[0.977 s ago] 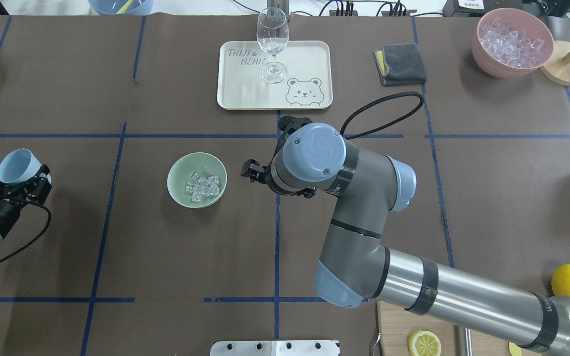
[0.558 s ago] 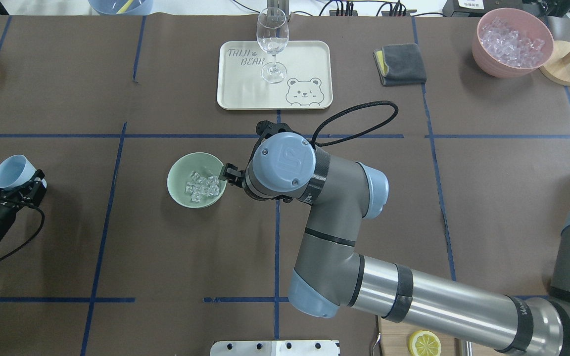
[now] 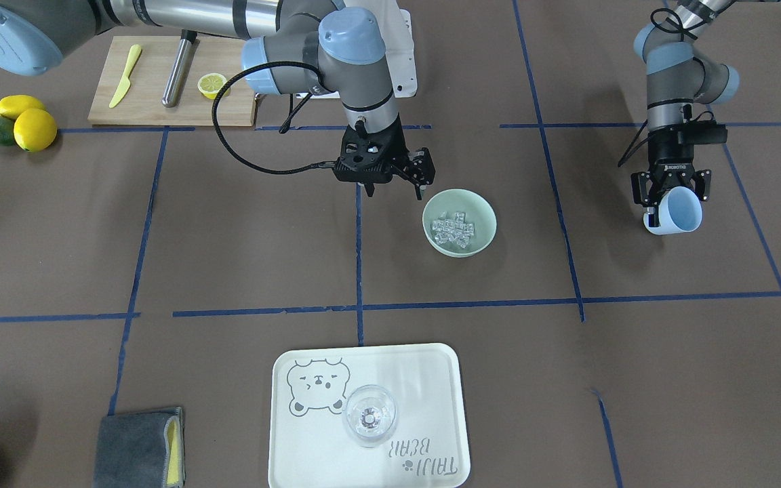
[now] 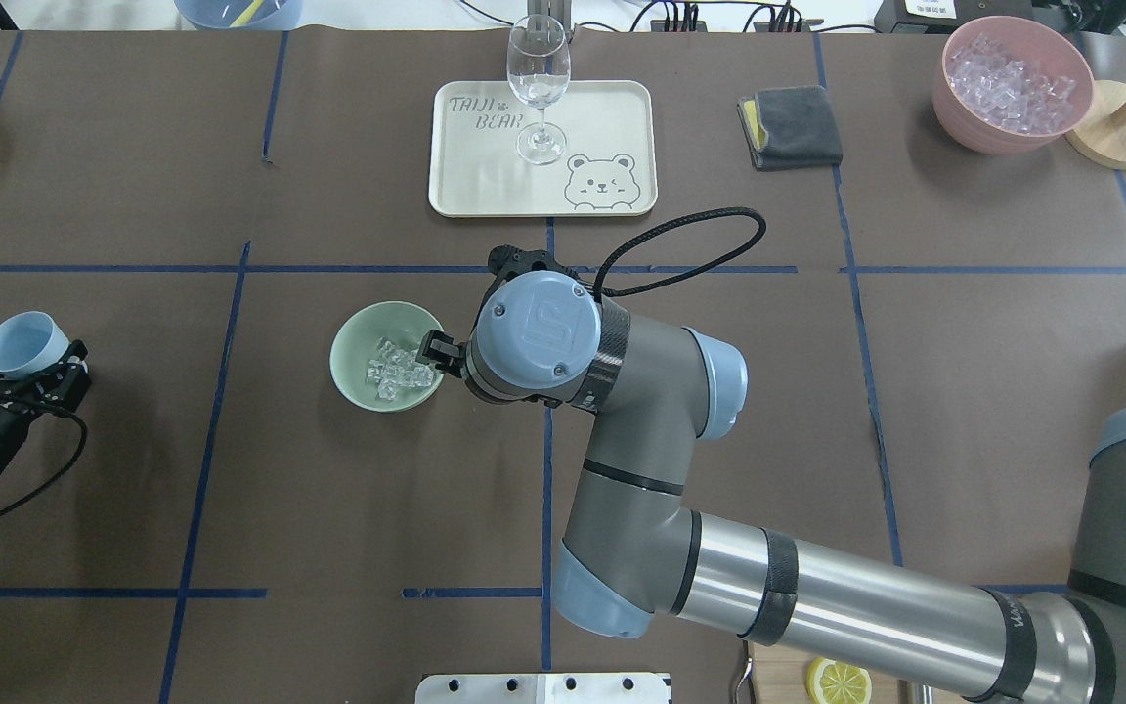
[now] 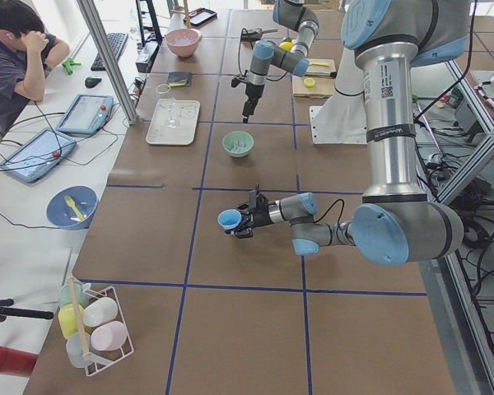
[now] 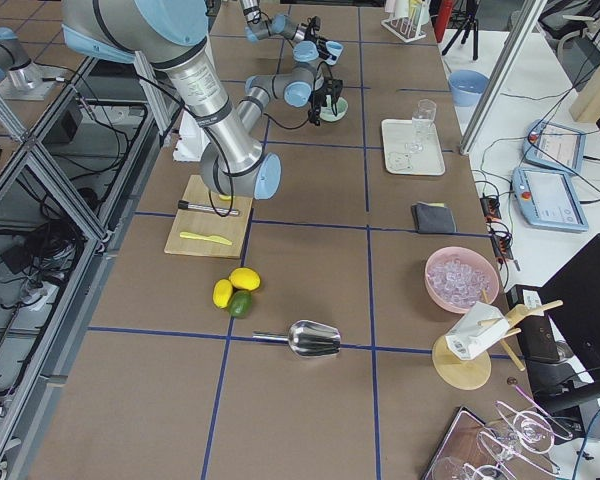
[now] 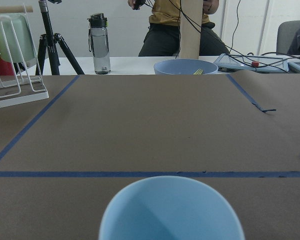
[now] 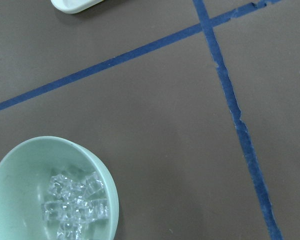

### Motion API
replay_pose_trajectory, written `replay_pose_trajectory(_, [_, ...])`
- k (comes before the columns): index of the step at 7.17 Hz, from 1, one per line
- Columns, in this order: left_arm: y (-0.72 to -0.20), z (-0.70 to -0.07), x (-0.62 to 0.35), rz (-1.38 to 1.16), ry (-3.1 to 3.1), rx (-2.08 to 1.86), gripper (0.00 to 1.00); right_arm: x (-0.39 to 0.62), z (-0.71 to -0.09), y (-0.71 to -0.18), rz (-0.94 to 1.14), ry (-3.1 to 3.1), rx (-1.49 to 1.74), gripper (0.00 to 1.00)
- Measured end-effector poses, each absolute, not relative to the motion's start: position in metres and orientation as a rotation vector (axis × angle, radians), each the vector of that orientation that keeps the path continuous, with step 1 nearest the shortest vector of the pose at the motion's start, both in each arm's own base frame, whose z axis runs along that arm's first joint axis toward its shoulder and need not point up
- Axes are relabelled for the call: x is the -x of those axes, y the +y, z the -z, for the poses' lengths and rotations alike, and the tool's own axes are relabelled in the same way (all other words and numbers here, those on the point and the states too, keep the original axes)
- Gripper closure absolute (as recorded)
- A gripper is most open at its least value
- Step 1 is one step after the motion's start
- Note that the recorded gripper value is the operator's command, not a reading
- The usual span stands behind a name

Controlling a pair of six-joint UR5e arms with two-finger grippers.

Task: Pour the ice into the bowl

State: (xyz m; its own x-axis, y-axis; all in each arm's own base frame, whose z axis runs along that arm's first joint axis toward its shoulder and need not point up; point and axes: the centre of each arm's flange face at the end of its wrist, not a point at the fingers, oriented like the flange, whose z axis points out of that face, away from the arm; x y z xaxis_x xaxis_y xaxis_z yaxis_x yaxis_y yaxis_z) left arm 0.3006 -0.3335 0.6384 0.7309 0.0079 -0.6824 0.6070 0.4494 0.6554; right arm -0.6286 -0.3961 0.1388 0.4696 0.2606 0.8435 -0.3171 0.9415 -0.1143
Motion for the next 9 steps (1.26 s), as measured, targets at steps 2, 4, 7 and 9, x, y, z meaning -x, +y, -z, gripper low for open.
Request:
replay_pose_trajectory(2, [-0.328,-0.633,-0.292,0.374,0.698,-1.031,0.00,0.632,-0.140,-0.391,-0.347,-1.021,-0.056,0.00])
replay_pose_trajectory(4, [-0.321,-0.623,-0.277,0.361,0.720,-1.016,0.00,0.635,-0.140,-0.387,-0.341,-1.019,-0.053,0.00])
replay_pose_trajectory(7, [-0.317,-0.617,-0.275,0.341,0.749,-0.987,0.00,0.642,-0.145,-0.384,-0.341,-1.007,-0.058,0.00])
replay_pose_trajectory(9, [-0.310,-0.600,-0.266,0.313,0.781,-0.964,0.00,0.655,-0.148,-0.380,-0.341,-0.987,-0.072,0.00])
